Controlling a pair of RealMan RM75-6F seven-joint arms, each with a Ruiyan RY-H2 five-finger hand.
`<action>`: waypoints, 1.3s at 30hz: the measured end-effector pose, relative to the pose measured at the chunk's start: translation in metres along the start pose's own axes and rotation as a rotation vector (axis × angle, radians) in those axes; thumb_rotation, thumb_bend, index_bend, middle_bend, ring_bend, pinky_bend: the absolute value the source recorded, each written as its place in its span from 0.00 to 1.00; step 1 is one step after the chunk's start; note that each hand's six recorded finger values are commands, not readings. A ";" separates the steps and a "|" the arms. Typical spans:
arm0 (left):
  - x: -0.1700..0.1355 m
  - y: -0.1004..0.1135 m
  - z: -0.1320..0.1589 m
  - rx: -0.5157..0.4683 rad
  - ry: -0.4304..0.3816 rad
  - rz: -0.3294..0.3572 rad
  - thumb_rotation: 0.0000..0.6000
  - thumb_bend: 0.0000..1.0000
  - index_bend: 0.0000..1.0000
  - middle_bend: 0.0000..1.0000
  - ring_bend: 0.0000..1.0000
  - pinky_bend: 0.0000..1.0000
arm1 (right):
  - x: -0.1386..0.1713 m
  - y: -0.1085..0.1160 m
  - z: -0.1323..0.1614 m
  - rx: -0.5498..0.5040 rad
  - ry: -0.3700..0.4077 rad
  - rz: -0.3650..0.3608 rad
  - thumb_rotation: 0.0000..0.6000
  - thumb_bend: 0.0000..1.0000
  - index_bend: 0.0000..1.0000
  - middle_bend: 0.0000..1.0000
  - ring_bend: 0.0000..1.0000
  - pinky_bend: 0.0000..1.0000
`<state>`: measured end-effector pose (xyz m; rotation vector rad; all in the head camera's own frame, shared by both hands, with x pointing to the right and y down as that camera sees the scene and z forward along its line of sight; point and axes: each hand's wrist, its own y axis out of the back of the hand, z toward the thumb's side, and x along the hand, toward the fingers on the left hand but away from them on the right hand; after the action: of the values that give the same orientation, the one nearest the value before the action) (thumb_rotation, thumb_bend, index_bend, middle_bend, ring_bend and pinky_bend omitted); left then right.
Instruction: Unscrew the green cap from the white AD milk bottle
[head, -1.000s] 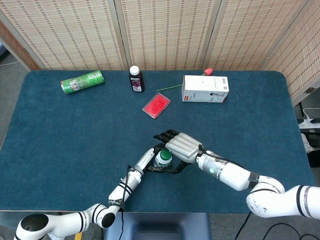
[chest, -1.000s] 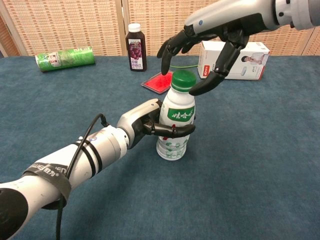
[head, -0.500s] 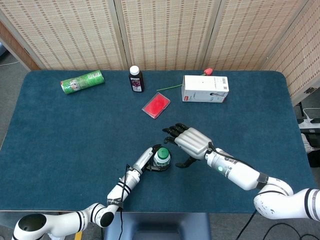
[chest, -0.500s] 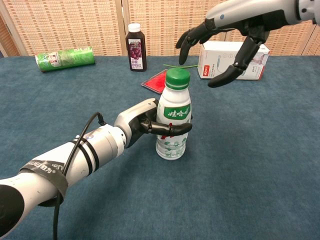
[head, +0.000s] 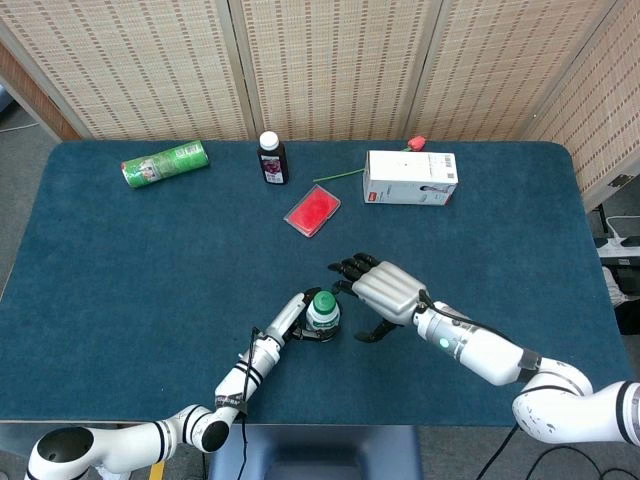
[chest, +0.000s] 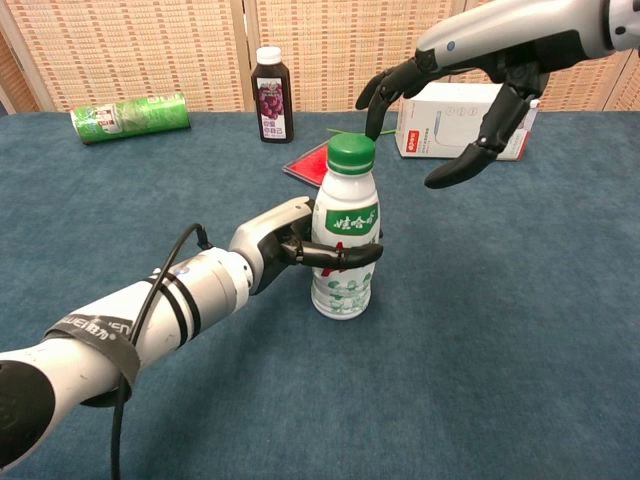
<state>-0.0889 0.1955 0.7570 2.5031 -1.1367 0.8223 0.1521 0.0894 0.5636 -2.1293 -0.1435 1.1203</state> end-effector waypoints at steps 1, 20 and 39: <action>0.000 0.000 0.000 0.002 0.000 -0.001 1.00 0.89 0.59 0.78 0.32 0.00 | -0.001 0.000 0.000 -0.001 0.001 0.000 0.73 0.17 0.24 0.00 0.00 0.00; 0.006 -0.008 -0.001 0.049 0.013 -0.031 1.00 0.92 0.59 0.80 0.33 0.00 | -0.015 0.003 0.013 0.012 0.019 -0.005 0.73 0.17 0.24 0.00 0.00 0.00; 0.008 -0.008 -0.006 0.045 0.052 -0.053 1.00 0.96 0.58 0.84 0.38 0.02 | -0.008 0.012 0.025 0.004 0.059 -0.072 0.74 0.17 0.18 0.00 0.00 0.00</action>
<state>-0.0813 0.1987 0.7663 2.5212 -1.0415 0.9019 0.1254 0.0909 0.5526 -2.1337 -0.1886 1.0143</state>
